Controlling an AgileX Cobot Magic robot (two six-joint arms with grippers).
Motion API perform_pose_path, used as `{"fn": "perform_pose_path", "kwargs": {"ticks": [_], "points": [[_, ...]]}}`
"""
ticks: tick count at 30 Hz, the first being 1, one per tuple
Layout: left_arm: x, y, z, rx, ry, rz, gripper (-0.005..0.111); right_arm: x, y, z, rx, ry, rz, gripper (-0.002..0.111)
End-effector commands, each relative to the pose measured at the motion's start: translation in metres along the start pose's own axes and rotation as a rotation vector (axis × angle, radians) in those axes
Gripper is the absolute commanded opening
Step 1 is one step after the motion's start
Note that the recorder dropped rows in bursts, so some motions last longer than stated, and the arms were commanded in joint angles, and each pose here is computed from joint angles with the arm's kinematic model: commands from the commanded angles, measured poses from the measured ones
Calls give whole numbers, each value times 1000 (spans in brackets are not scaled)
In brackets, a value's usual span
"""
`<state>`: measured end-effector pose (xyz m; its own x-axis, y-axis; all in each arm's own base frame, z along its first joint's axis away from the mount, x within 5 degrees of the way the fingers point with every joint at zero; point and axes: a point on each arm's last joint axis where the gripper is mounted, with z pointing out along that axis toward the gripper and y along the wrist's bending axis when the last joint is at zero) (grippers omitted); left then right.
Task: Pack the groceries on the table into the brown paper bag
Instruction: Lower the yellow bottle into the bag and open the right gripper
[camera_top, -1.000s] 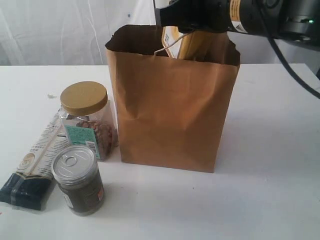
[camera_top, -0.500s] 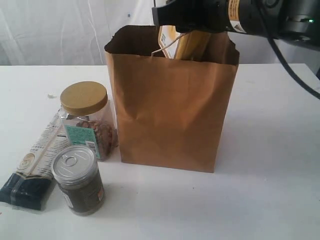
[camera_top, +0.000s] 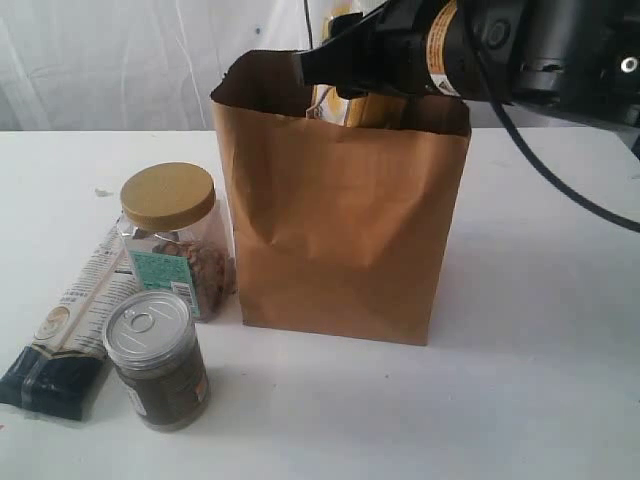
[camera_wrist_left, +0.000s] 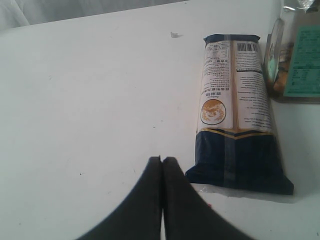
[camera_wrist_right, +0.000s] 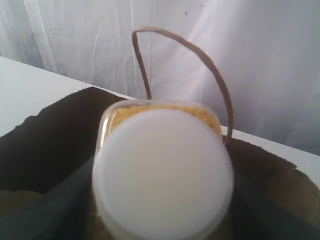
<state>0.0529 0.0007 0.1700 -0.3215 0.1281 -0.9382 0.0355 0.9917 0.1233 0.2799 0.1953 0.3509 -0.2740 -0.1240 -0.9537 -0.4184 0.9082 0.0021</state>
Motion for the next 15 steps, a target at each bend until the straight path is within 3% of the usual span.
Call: {"fn": "perform_pose_path", "kwargs": {"ticks": [1, 11, 15], "points": [[0, 0, 0, -1, -6, -6, 0, -4, 0, 0, -8, -16, -17, 45], [0, 0, 0, -1, -6, -6, 0, 6, -12, 2, 133, 68, 38, 60], [0, 0, 0, -1, -6, -6, 0, 11, -15, 2, 175, 113, 95, 60]]}}
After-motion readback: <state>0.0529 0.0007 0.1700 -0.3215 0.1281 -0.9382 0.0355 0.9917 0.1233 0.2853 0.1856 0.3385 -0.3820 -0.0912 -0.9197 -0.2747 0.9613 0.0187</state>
